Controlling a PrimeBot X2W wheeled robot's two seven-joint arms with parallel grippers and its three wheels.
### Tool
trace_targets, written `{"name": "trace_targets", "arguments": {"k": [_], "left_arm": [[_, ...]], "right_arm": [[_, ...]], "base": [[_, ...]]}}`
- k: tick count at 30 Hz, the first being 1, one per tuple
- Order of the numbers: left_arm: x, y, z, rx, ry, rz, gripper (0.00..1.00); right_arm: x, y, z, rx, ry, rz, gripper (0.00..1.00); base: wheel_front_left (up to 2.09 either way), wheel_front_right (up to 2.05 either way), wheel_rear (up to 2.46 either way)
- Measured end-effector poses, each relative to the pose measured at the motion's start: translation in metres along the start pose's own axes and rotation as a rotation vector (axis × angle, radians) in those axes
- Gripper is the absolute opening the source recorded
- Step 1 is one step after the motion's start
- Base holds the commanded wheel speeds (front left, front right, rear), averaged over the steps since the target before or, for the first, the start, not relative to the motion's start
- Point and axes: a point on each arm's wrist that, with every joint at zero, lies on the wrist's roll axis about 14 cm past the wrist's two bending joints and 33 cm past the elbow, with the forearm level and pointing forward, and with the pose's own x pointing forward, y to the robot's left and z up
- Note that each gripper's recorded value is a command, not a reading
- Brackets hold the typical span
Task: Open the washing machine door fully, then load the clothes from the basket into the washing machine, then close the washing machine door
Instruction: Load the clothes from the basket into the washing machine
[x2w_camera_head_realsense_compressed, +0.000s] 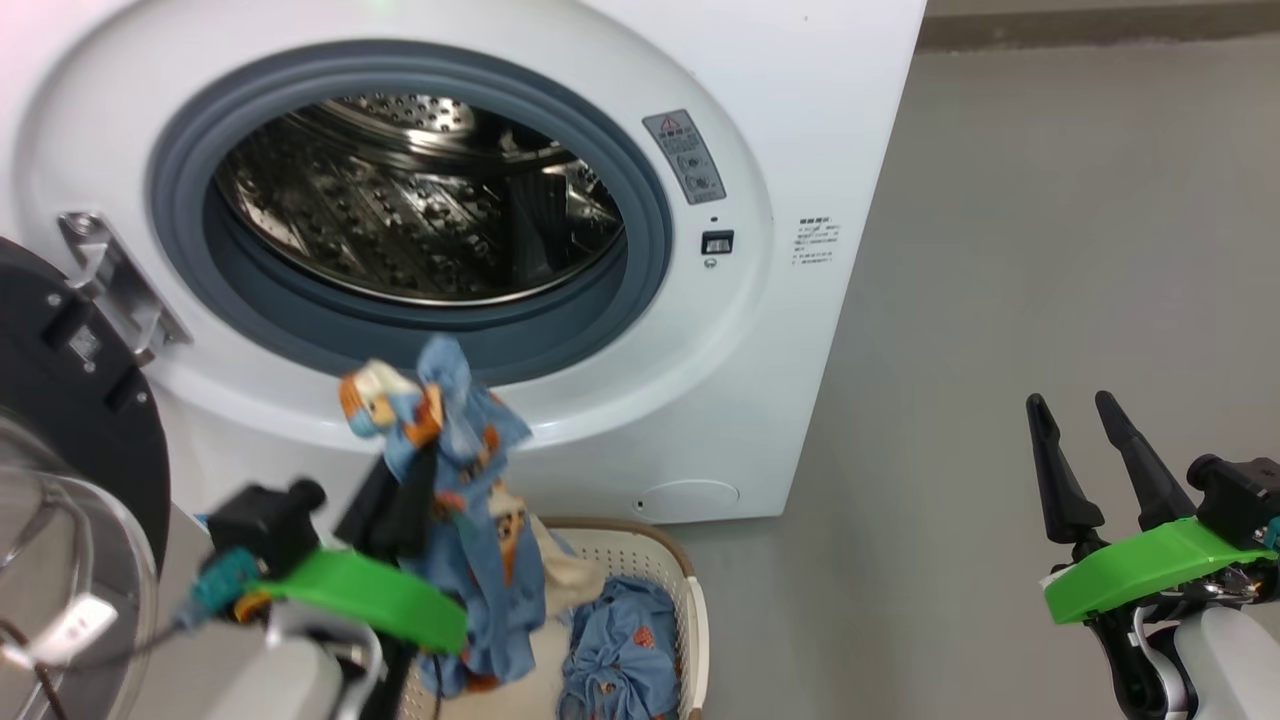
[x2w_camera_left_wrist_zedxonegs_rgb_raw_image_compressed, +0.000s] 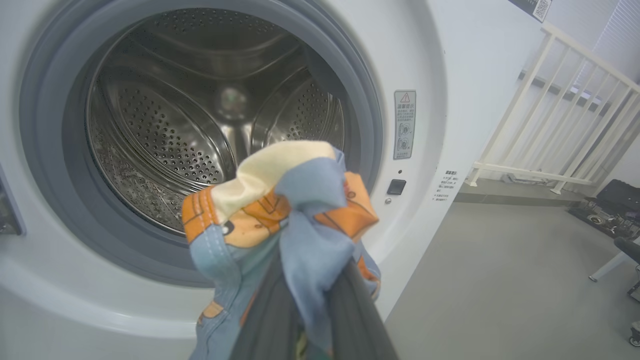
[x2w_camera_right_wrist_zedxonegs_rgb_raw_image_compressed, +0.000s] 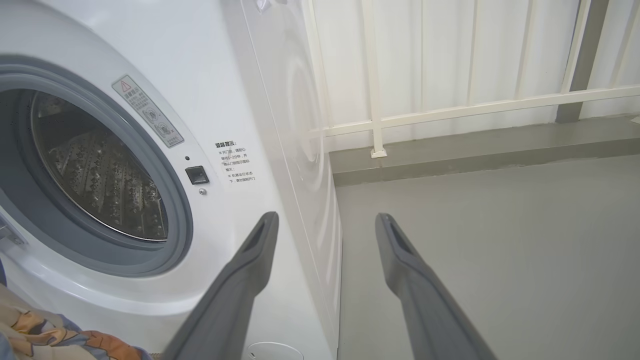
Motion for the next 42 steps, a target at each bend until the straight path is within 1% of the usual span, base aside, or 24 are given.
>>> {"name": "trace_targets", "arguments": {"k": [2,6,9,15,18,25,31,36,42], "left_arm": [[0.004,0.002,0.004,0.005,-0.007,-0.001,0.0],[0.031,0.009,0.029,0.028,-0.063,-0.004,0.0],[0.05,0.016,0.035,0.037,-0.062,-0.006,0.0],[0.084,0.038,0.012,0.066,0.027,0.011,0.0],[0.112,0.049,0.0,0.076,0.068,0.02,0.0],[0.164,0.07,-0.016,0.088,0.091,0.04,0.0],[0.204,0.095,-0.034,0.091,0.112,0.071,0.0],[0.233,0.109,-0.055,0.106,0.139,0.083,0.0],[0.262,0.113,-0.084,0.123,0.168,0.072,0.0]], "right_arm": [[0.0,-0.001,-0.002,0.0,0.005,-0.002,1.0],[0.003,-0.004,-0.01,0.001,0.027,-0.01,1.0],[0.004,-0.008,-0.016,0.001,0.042,-0.02,1.0],[0.017,-0.015,-0.02,-0.005,0.051,-0.034,1.0],[0.025,-0.02,-0.027,-0.014,0.064,-0.043,1.0],[0.047,-0.026,-0.038,-0.025,0.076,-0.051,1.0],[0.06,-0.032,-0.059,-0.032,0.112,-0.062,1.0],[0.061,-0.043,-0.08,-0.03,0.156,-0.097,1.0],[0.053,-0.061,-0.103,-0.041,0.211,-0.152,1.0]], "base": [[0.0,0.0,0.0],[0.0,0.0,0.0],[0.0,0.0,0.0],[0.0,0.0,0.0],[0.0,0.0,0.0],[0.0,0.0,0.0],[0.0,0.0,0.0],[0.0,0.0,0.0],[0.0,0.0,0.0]]}}
